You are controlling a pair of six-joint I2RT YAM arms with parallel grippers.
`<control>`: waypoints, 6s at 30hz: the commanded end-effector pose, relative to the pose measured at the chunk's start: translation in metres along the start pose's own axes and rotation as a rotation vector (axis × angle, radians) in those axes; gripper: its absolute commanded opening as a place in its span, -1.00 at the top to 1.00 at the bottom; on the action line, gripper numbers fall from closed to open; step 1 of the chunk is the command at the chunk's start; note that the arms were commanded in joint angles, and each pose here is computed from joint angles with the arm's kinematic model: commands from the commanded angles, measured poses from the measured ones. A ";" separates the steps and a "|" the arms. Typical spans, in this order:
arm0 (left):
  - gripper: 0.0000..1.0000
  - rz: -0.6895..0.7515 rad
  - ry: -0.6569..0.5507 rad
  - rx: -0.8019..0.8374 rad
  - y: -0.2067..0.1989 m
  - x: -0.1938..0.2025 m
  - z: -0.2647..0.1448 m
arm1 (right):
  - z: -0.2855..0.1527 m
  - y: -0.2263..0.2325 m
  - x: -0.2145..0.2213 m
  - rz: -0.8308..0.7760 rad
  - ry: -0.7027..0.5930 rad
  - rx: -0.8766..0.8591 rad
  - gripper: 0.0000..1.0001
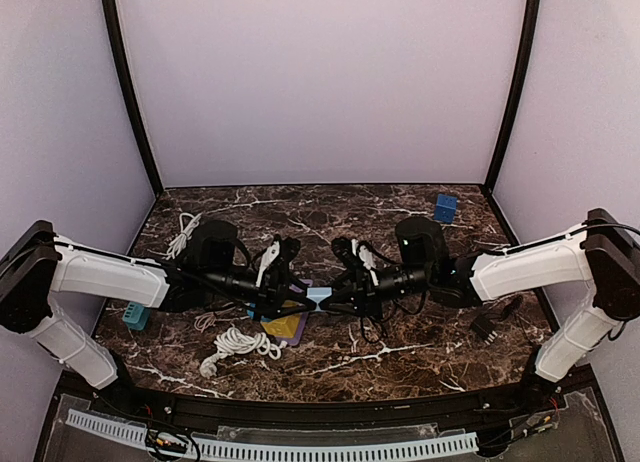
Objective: Insert the plug
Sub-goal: Adjust the plug, then insert the plug into the socket.
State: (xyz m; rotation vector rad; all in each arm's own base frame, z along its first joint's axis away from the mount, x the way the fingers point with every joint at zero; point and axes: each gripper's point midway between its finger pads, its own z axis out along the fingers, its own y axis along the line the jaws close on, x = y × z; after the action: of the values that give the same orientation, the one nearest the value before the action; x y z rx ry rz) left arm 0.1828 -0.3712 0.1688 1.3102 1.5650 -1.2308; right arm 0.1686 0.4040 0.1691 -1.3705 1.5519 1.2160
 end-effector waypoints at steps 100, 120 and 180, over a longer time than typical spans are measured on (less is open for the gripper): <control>0.29 0.234 0.856 -0.116 0.058 0.144 -0.016 | 0.017 -0.031 0.049 -0.172 -0.041 0.193 1.00; 0.33 0.233 0.828 -0.115 0.057 0.143 -0.012 | 0.017 -0.039 0.045 -0.168 -0.059 0.204 1.00; 0.49 0.279 0.767 0.034 0.053 0.166 0.003 | -0.019 -0.053 0.074 -0.113 0.006 0.245 1.00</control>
State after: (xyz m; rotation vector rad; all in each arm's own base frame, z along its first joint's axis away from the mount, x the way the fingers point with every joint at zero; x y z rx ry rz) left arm 0.2377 -0.3698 0.0801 1.8847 1.5501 -0.5813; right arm 0.2059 0.3564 0.0772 -1.2820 1.6432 0.9021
